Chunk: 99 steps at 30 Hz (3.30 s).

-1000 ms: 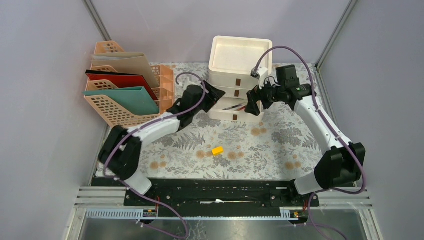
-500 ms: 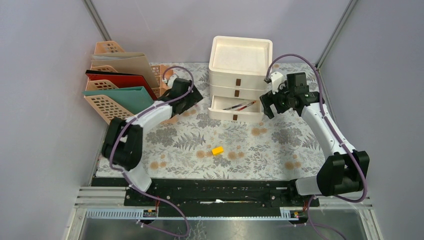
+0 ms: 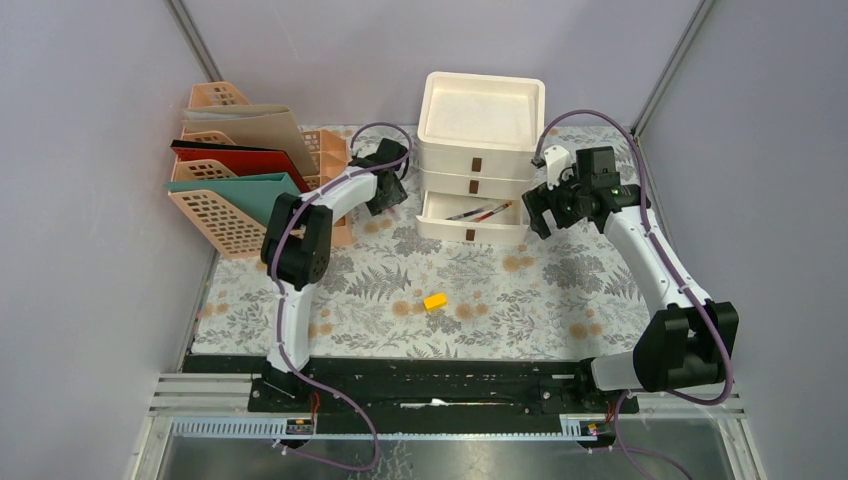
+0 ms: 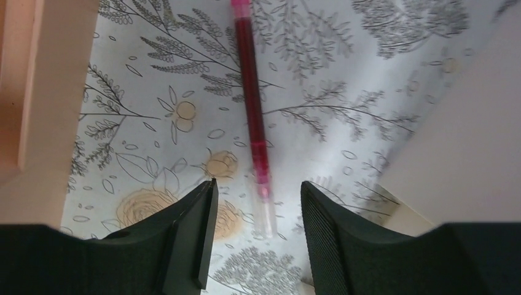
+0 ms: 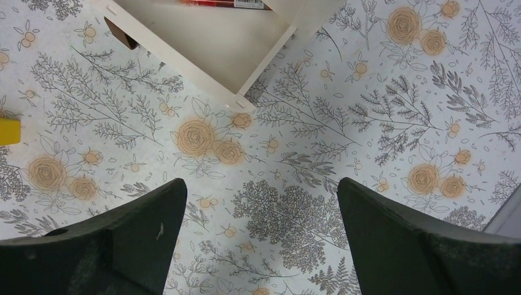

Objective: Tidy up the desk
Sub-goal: Place the stationery in the drawer, then pick up the stationery from the center of the board, then place the stationery in the drawer.

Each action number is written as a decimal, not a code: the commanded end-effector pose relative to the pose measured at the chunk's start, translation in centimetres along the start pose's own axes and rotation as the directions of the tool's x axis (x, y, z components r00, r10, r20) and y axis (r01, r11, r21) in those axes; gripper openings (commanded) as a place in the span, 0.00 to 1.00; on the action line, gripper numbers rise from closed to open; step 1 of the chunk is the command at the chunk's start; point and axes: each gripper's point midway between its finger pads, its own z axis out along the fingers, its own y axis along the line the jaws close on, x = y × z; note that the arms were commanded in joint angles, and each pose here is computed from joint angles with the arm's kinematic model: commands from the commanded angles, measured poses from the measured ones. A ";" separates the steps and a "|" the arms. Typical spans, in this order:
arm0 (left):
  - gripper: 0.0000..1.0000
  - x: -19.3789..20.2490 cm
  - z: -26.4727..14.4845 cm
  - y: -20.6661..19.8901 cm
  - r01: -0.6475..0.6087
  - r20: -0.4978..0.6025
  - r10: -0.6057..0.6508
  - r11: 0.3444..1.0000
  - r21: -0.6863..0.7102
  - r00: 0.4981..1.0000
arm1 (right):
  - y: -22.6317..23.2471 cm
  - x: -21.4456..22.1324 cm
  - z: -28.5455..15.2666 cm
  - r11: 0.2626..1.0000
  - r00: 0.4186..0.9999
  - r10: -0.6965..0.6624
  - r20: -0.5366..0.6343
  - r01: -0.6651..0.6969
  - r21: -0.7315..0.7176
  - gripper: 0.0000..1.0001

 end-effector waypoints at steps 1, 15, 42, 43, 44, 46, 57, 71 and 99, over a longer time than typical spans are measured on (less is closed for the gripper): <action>0.52 -1.1 0.8 0.8 -0.015 0.000 0.015 0.999 -0.052 1.000 | -0.9 0.0 -0.4 0.999 1.000 -0.006 0.010 0.005 0.037 0.99; 0.01 2.0 2.4 2.8 -0.118 -0.156 0.103 0.989 -0.092 0.982 | -1.2 0.0 -0.4 0.999 1.000 0.000 0.010 -0.001 0.043 0.99; 0.00 0.8 -20.4 -6.7 0.324 -0.126 -0.365 0.554 0.767 0.922 | 7.4 -4.6 -1.4 0.885 0.961 0.216 0.175 -0.116 -0.451 1.00; 0.00 1.3 -20.6 -7.8 0.333 -0.145 -0.359 0.542 0.771 0.922 | 7.4 -4.6 -1.4 0.885 0.961 0.216 0.175 -0.117 -0.450 1.00; 0.00 1.7 -20.6 -8.6 0.343 -0.158 -0.360 0.536 0.771 0.919 | 7.4 -4.6 -1.4 0.886 0.960 0.215 0.177 -0.115 -0.449 1.00; 0.00 2.3 -19.9 -10.0 0.377 -0.193 -0.371 0.528 0.761 0.909 | 7.4 -4.6 -1.5 0.886 0.960 0.215 0.178 -0.115 -0.448 1.00; 0.01 3.7 -15.1 -14.1 0.574 -0.326 -0.507 0.476 0.666 0.798 | 7.4 -4.5 -1.5 0.889 0.960 0.213 0.183 -0.112 -0.445 1.00; 0.41 3.9 -16.0 -17.4 0.528 -0.361 -0.407 0.447 0.722 0.839 | 7.5 -4.5 -1.6 0.886 0.961 0.206 0.186 -0.102 -0.452 1.00; 0.06 15.2 -15.1 -5.8 0.480 -0.394 -0.281 0.608 0.632 0.875 | 7.7 -4.7 -1.5 0.884 0.970 0.145 0.194 -0.040 -0.466 0.99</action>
